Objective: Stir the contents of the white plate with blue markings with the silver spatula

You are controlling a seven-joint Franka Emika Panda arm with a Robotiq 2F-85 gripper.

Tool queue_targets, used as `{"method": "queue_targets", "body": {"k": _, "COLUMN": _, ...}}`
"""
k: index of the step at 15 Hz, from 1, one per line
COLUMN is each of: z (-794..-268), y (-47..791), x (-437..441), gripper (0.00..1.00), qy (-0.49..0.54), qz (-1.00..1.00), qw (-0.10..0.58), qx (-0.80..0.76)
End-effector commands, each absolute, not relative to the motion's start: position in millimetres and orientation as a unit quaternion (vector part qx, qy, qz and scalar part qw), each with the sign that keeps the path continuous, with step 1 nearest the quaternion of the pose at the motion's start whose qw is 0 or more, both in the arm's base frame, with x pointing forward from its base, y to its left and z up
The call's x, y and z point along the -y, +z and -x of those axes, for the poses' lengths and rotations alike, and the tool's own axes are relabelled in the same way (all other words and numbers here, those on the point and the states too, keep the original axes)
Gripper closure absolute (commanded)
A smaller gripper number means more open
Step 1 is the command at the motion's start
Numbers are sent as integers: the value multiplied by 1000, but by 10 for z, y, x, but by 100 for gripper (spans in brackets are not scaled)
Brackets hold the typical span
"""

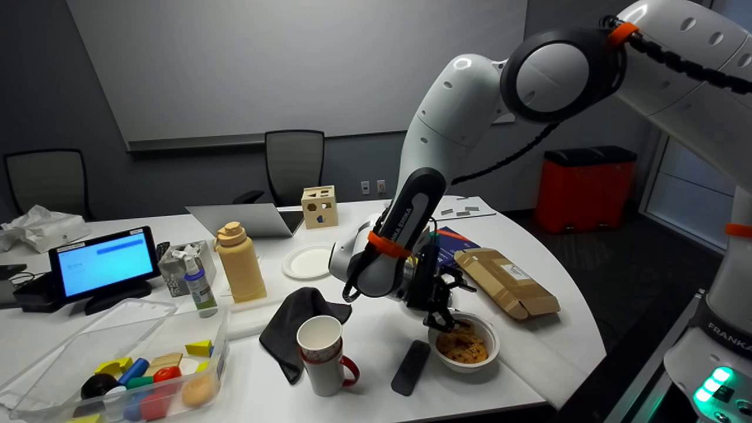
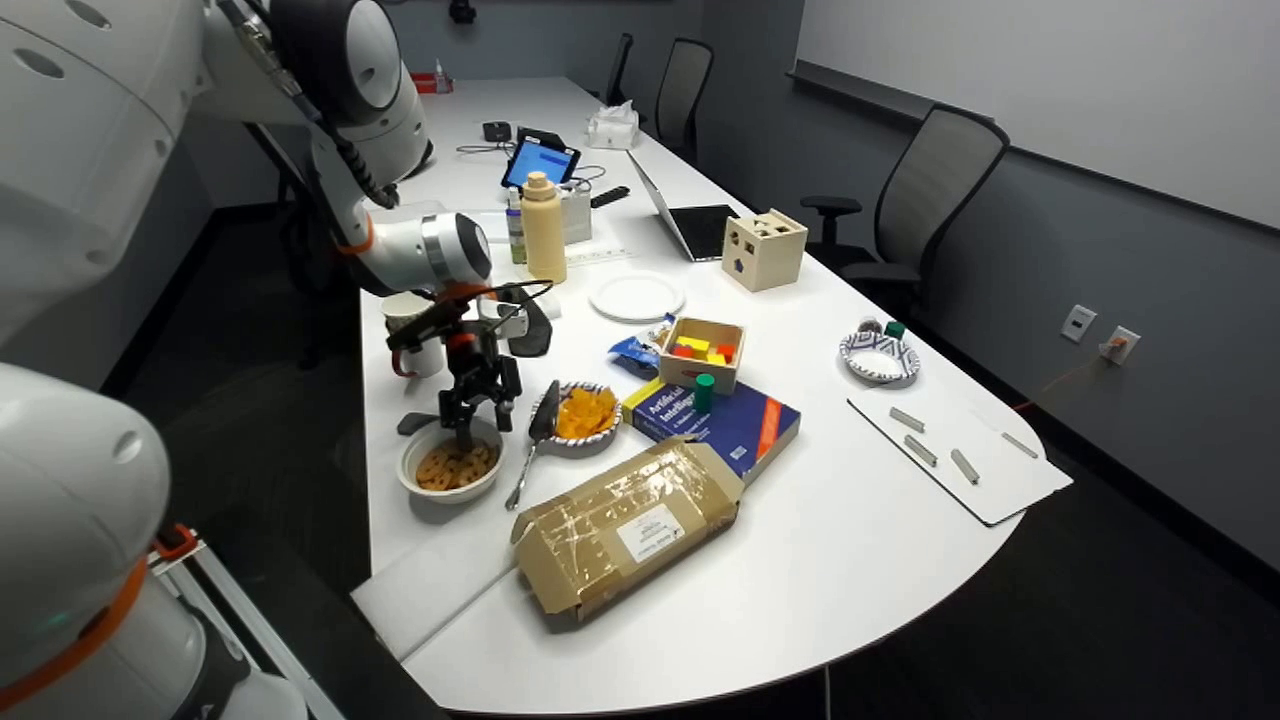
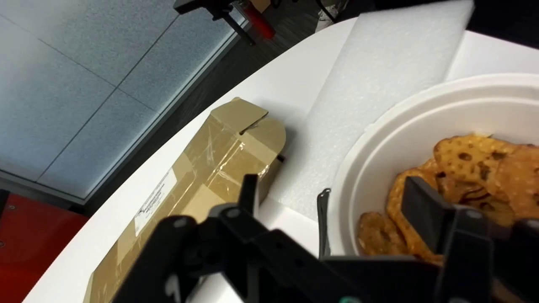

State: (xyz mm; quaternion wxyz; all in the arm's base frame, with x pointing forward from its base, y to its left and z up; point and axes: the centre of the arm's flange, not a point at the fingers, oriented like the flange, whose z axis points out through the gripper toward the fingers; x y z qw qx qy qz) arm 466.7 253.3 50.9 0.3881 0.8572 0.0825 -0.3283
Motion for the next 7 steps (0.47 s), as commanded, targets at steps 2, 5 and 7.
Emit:
{"method": "queue_targets", "body": {"k": 2, "z": -4740, "y": 584, "x": -2518, "gripper": 0, "qy": -326, "qz": -868, "qw": 369, "qx": -69}}
{"method": "queue_targets", "body": {"k": 5, "z": -4775, "y": 605, "x": -2471, "gripper": 0, "qy": -322, "qz": -870, "qw": 368, "qx": -63}}
{"method": "queue_targets", "body": {"k": 7, "z": -4805, "y": 619, "x": -2430, "gripper": 1, "qy": -319, "qz": -873, "qw": 365, "qx": -58}}
